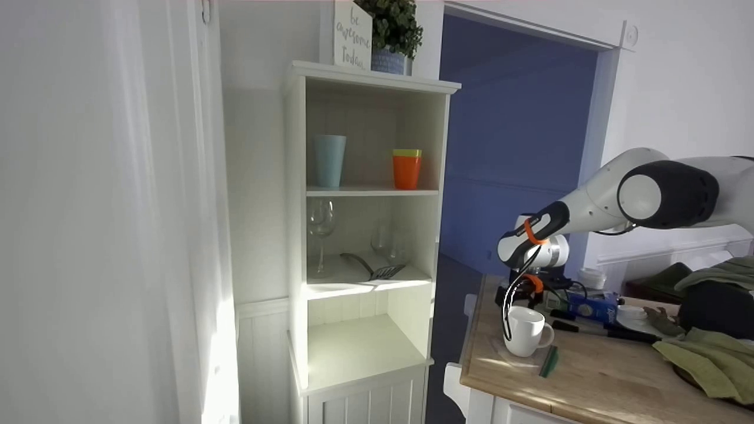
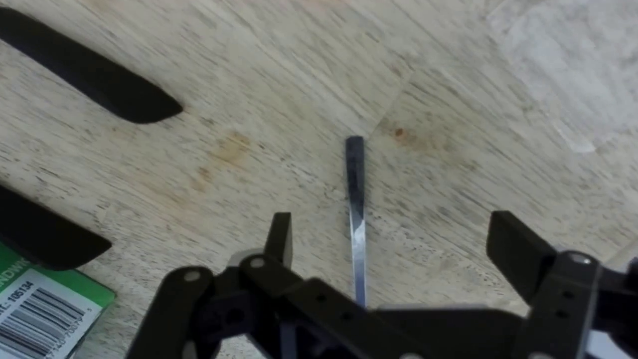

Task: Put the spoon in the white cup

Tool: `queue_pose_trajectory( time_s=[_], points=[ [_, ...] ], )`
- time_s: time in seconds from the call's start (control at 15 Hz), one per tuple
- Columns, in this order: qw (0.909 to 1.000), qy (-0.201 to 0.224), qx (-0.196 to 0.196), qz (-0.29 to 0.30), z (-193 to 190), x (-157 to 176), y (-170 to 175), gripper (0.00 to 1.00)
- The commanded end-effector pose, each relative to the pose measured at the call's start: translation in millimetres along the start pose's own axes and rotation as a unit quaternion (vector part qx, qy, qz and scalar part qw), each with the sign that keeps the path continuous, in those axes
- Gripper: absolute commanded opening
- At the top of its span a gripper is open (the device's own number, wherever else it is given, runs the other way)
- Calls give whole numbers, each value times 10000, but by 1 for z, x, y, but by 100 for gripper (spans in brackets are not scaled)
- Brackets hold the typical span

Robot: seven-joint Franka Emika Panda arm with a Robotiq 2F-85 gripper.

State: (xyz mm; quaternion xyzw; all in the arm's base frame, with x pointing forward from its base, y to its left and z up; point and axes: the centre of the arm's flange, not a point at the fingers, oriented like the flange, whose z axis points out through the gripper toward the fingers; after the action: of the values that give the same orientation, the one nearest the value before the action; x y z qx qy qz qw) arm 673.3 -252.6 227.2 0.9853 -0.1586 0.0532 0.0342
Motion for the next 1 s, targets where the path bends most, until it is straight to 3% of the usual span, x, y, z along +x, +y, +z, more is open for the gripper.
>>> queue_pose_trajectory(
  time_s=[0.0,0.07,0.13,0.2,0.33,0.6,0.73,0.8,0.87,0.93],
  points=[
    [9999,84,46,66,4,16,0,94],
    [10000,42,45,61,4,18,0,91],
    [10000,50,32,70,5,19,1,78],
    [9999,69,26,78,6,21,1,77],
    [9999,76,28,88,8,23,2,62],
    [10000,-3,16,91,11,26,3,49],
    [9999,-25,18,97,10,26,3,36],
    [9999,-45,5,101,10,27,3,37],
    [9999,-67,0,105,9,27,3,26],
    [9999,-90,-14,117,9,26,3,22]
  ],
)
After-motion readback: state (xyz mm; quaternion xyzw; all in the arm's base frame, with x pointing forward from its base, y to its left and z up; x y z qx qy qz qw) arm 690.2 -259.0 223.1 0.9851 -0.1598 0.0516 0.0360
